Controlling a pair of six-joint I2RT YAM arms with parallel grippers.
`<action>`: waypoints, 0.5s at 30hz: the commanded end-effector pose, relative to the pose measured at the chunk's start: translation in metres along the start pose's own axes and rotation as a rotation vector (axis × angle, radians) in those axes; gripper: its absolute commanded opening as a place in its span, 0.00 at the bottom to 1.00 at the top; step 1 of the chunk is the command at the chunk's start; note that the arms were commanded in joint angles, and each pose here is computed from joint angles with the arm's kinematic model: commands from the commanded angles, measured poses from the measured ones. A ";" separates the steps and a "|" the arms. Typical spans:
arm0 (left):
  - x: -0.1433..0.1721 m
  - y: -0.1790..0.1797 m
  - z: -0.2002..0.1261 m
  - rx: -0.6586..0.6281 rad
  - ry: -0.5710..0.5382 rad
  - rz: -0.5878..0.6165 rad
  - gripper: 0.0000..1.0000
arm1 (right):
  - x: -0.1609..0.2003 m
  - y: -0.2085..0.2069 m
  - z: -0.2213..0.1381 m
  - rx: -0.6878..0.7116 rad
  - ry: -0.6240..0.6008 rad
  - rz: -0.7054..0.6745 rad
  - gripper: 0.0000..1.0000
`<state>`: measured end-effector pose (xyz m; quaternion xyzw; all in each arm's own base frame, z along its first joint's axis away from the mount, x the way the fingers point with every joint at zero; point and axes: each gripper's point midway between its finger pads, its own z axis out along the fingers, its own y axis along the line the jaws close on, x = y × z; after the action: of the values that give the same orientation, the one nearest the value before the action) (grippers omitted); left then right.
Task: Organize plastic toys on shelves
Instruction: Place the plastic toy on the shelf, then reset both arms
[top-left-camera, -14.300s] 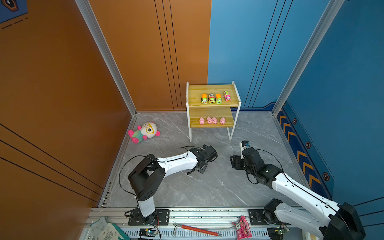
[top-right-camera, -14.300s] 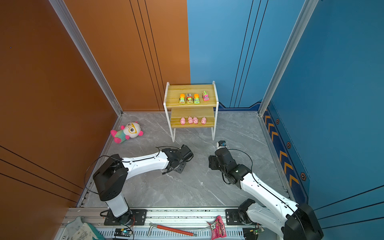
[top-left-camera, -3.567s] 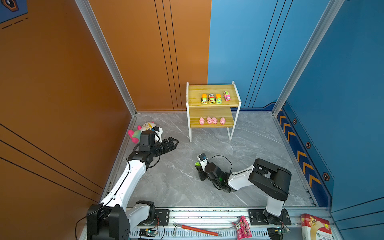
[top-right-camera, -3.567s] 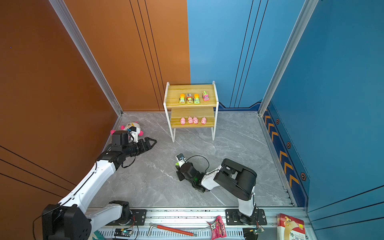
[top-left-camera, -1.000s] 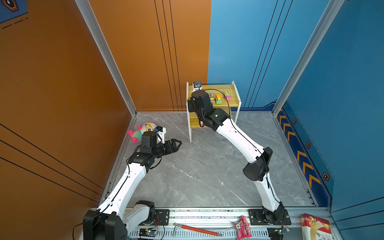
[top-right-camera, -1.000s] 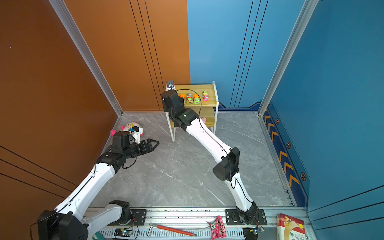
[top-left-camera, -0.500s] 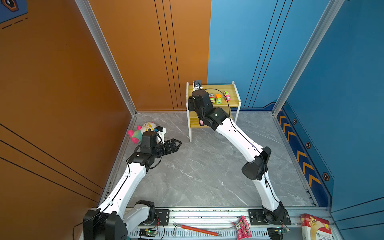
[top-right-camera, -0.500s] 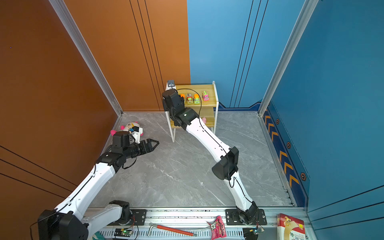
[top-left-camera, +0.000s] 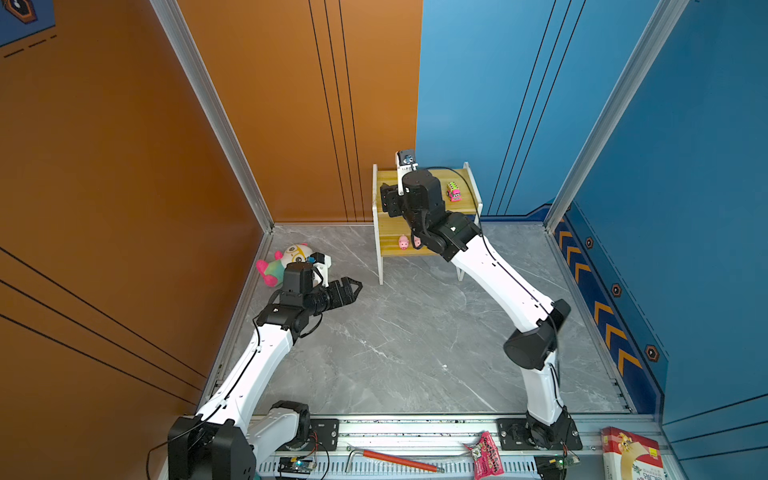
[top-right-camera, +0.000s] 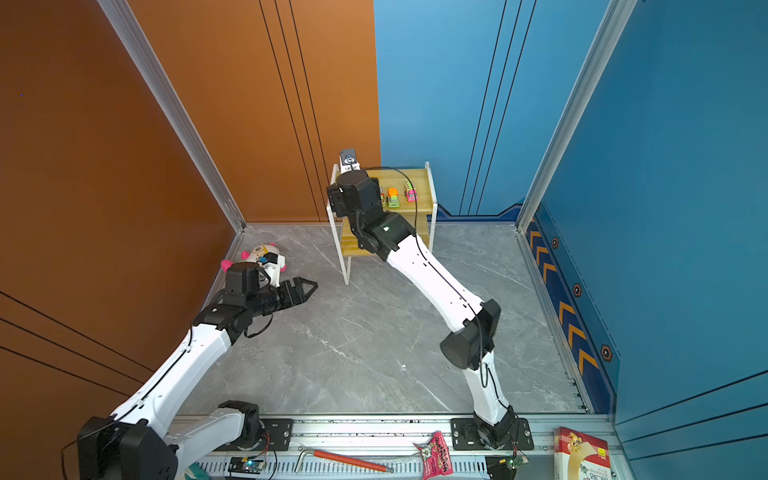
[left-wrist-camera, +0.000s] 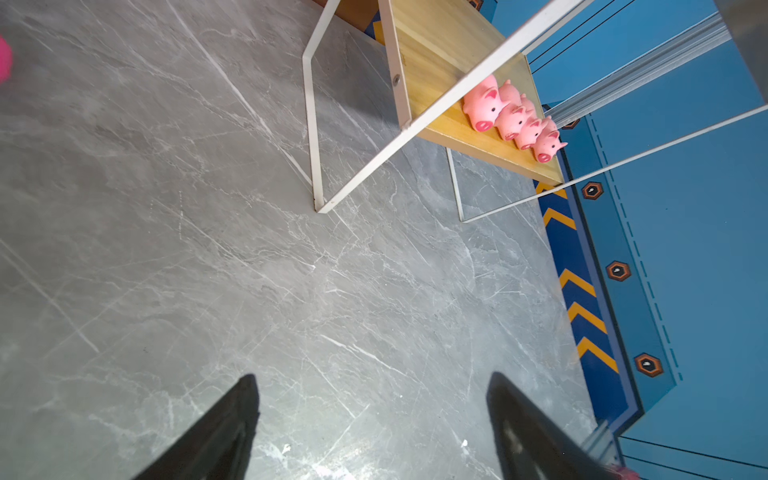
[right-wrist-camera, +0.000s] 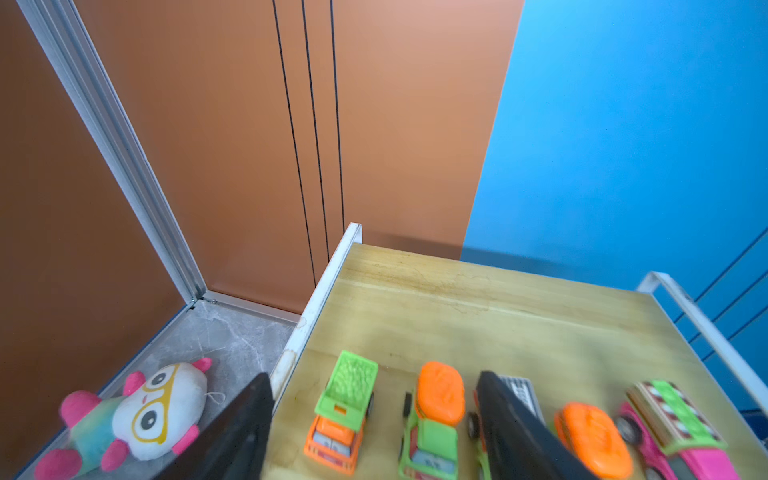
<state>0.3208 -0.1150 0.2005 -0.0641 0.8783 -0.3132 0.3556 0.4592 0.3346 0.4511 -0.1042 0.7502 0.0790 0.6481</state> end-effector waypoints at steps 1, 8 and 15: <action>-0.005 0.010 -0.006 -0.058 -0.034 0.034 0.92 | -0.059 -0.051 -0.069 0.032 -0.175 0.041 0.88; -0.021 0.047 -0.028 -0.286 -0.196 0.070 0.98 | 0.050 -0.181 -0.137 0.240 -0.107 0.056 1.00; -0.040 0.119 -0.047 -0.602 -0.448 0.111 0.98 | 0.235 -0.264 -0.159 0.444 -0.018 0.071 1.00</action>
<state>0.3256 -0.0250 0.1825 -0.1511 0.8601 -0.1005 0.4768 0.3431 0.0410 0.2846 0.0478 0.7504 -0.0567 0.6569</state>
